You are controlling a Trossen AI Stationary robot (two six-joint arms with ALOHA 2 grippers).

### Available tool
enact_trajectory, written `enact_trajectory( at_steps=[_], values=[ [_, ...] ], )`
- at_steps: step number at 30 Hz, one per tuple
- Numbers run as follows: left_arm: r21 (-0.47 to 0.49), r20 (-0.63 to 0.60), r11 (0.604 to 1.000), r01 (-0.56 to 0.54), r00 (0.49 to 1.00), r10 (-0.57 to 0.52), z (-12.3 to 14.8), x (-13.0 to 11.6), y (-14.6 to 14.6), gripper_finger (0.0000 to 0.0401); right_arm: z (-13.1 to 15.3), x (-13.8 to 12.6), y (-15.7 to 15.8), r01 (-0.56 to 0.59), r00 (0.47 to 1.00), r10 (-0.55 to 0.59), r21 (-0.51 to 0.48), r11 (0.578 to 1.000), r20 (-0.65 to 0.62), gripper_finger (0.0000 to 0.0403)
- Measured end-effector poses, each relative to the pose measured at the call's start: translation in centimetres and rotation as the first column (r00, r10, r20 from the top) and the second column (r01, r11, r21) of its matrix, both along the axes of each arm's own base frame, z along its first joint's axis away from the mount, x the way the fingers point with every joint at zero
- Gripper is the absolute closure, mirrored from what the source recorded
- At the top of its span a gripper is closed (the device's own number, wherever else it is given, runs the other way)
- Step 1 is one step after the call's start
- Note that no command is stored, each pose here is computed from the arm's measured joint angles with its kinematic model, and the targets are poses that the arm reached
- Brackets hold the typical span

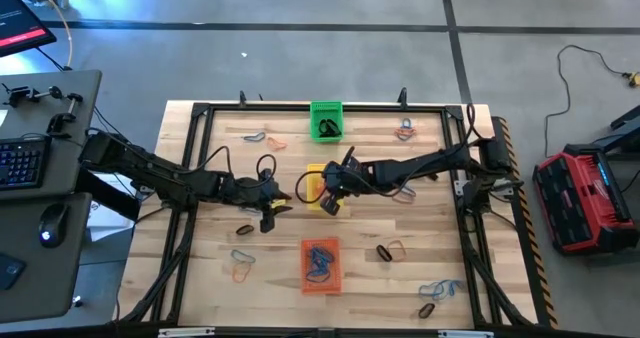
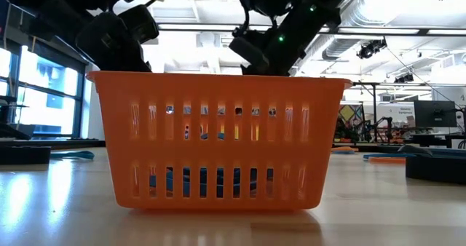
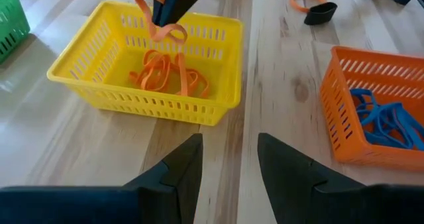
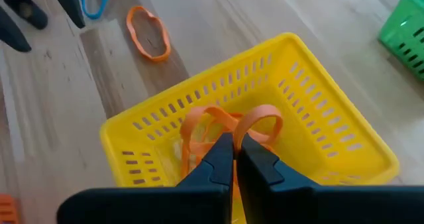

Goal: Sort rubber bands into baskets
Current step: Put the orange rubber band into the yellow bin

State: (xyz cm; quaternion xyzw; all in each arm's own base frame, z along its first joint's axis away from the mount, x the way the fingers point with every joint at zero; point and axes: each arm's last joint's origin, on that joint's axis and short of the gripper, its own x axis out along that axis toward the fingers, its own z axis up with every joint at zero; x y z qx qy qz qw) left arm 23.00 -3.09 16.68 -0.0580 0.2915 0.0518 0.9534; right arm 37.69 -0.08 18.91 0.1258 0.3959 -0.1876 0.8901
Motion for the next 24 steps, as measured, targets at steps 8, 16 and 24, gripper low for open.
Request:
enact_trajectory(
  at_steps=[8, 16, 24],
  values=[
    [0.014, 0.002, 1.000, -0.020, 1.000, 0.020, 0.0, 0.0, 0.1, 0.0263, -0.1, -0.1, -0.5, 0.011, 1.000, -0.010, 0.068, 0.998, -0.006, 0.0403],
    [0.014, 0.002, 1.000, -0.020, 1.000, 0.020, 0.0, 0.0, 0.1, 0.0263, 2.7, 0.8, -0.5, -0.050, 0.998, 0.050, 0.007, 0.999, -0.046, 0.0403],
    [0.014, 0.003, 1.000, -0.021, 1.000, 0.021, 0.0, 0.0, 0.1, 0.0263, 3.1, 0.5, -0.5, -0.091, 0.989, 0.091, 0.001, 0.996, -0.113, 0.0403]
  ],
)
